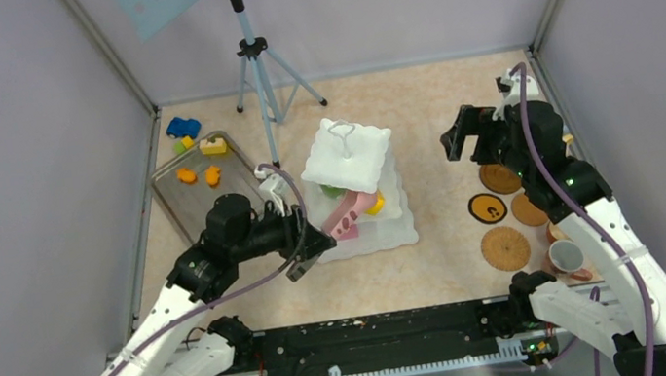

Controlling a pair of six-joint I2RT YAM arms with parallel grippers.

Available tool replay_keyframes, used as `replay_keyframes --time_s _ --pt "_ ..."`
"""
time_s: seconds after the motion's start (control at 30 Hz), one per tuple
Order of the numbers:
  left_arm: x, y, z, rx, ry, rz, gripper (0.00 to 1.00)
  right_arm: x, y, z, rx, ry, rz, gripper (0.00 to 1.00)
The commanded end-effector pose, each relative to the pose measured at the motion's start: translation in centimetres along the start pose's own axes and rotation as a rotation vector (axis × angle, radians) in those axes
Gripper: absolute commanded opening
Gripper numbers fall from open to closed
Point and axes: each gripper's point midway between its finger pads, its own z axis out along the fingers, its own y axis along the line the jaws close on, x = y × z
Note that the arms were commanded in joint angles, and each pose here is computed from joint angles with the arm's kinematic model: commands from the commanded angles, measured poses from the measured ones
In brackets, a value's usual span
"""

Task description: Serve the afternoon tea

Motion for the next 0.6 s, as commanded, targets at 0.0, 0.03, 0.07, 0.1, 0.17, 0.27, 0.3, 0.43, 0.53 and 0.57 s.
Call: replay_keyframes --time_s 0.0,0.03,0.07,0.1,0.17,0.27,0.3,0.43,0.53,0.57 --pt "-1.8 -1.0 0.9 0.036 -0.063 0.052 0.35 -1.3 0.7 -0.2 -0.029 -0.054 -0.007 0.99" --pt "-1.8 -0.9 1.1 0.031 -0.058 0.051 0.36 -1.3 0.7 -0.2 -0.030 -0.055 -0.006 0.99" --pt "-1.6 -0.7 1.3 0.024 -0.053 0.051 0.36 -1.3 0.7 -0.3 -0.030 -0.056 -0.006 0.99" --pt "-1.6 -0.6 1.5 0.018 -0.051 0.053 0.36 -1.3 0.7 -0.3 -0.030 -0.056 -0.005 0.99" --pt "-1.5 -0.2 1.8 -0.003 -0.047 0.059 0.38 -1.3 0.7 -0.4 -0.030 -0.056 -0.005 0.99" --pt "-1.5 0.0 2.3 -0.017 -0.035 0.067 0.40 -1.2 0.7 -0.5 -0.030 -0.055 -0.006 0.99" --pt "-1.4 0.1 2.4 -0.025 -0.030 0.068 0.42 -1.3 0.7 -0.5 -0.028 -0.056 -0.007 0.99" --pt "-1.3 0.4 2.5 -0.051 -0.013 0.082 0.50 -1.3 0.6 -0.5 -0.027 -0.058 -0.007 0.99" --pt "-1.5 0.3 2.2 -0.060 -0.013 0.090 0.56 -1.3 0.6 -0.6 -0.027 -0.061 -0.007 0.99" --pt "-1.6 0.3 2.2 -0.060 -0.012 0.092 0.59 -1.3 0.6 -0.6 -0.028 -0.062 -0.006 0.99"
